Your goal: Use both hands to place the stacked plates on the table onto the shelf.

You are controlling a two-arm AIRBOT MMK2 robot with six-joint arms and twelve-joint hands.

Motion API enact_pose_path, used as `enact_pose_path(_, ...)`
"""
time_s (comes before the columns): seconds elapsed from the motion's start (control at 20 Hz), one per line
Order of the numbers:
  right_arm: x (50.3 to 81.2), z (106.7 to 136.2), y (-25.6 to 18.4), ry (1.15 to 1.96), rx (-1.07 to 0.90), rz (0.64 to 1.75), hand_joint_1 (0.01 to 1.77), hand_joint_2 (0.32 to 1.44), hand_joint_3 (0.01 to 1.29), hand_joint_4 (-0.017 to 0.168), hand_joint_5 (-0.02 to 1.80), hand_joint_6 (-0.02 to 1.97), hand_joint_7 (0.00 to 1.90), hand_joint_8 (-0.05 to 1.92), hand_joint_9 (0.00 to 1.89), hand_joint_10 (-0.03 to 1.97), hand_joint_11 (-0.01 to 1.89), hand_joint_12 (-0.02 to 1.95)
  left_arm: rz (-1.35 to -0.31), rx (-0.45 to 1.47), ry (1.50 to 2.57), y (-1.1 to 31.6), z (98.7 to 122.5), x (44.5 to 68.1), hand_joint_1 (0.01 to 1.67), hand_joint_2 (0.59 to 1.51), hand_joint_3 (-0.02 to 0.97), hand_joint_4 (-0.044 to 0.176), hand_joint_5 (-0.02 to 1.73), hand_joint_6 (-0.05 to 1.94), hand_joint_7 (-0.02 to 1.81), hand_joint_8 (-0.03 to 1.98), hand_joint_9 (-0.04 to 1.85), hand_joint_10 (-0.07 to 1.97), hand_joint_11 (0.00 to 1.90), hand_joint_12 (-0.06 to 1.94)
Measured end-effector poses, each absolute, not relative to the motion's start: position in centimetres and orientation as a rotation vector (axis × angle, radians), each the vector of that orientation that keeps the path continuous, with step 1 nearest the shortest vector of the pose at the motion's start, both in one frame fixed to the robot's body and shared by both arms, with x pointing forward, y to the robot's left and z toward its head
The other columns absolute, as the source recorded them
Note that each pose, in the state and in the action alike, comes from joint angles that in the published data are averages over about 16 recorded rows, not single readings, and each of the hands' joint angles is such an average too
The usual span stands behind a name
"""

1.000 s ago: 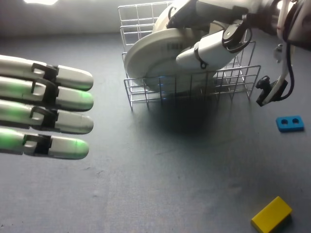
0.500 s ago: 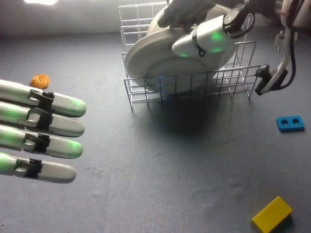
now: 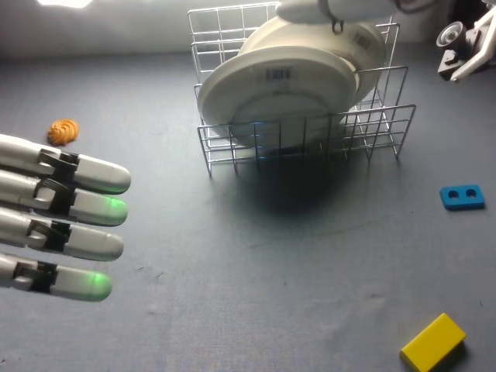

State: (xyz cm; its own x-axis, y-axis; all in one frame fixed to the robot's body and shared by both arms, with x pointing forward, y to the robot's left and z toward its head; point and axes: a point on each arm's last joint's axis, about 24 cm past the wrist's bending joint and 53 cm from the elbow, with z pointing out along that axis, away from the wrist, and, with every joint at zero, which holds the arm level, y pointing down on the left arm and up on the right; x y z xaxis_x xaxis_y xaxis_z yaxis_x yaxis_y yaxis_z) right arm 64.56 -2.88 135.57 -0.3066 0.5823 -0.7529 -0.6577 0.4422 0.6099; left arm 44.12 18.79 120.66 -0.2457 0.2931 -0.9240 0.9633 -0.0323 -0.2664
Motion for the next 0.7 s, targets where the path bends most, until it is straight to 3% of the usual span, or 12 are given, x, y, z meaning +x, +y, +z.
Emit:
enact_pose_path(0.15, 62.3, 135.4, -3.2, 1.401, -0.186, 1.181, 0.71, 1.07, 0.01, -0.002, 0.89, 0.35, 0.96, 0.4, 0.88, 0.54, 0.48, 1.49, -1.309, 1.352, 1.59, 18.9, 120.6, 44.0, 0.02, 1.108, 0.014, 0.008, 0.27, 0.44, 0.34, 0.43, 0.3, 0.44, 0.25, 0.54)
enact_pose_path(0.35, 59.4, 133.7, -3.7, 1.406, -0.306, 1.143, 0.56, 1.13, 0.01, 0.012, 1.04, 0.81, 1.11, 0.87, 1.06, 0.98, 0.8, 1.64, -1.31, 1.36, 1.587, 18.9, 120.6, 43.8, 0.1, 1.167, 0.016, 0.044, 0.63, 0.92, 0.72, 0.91, 0.69, 0.91, 0.66, 1.02)
enact_pose_path(0.55, 57.9, 132.3, -4.0, 1.435, -0.36, 1.133, 0.41, 1.16, 0.01, 0.023, 1.13, 1.1, 1.2, 1.18, 1.16, 1.29, 0.99, 1.76, -1.309, 1.365, 1.587, 18.9, 120.6, 43.8, 0.14, 1.197, 0.015, 0.06, 0.85, 1.25, 0.97, 1.24, 0.94, 1.24, 0.91, 1.38)
enact_pose_path(0.7, 57.1, 130.9, -4.6, 1.471, -0.379, 1.13, 0.34, 1.17, 0.01, 0.032, 1.25, 1.43, 1.31, 1.54, 1.27, 1.64, 1.21, 1.88, -1.307, 1.369, 1.586, 18.9, 120.6, 43.7, 0.18, 1.225, 0.016, 0.078, 1.08, 1.63, 1.21, 1.62, 1.19, 1.62, 1.18, 1.76)
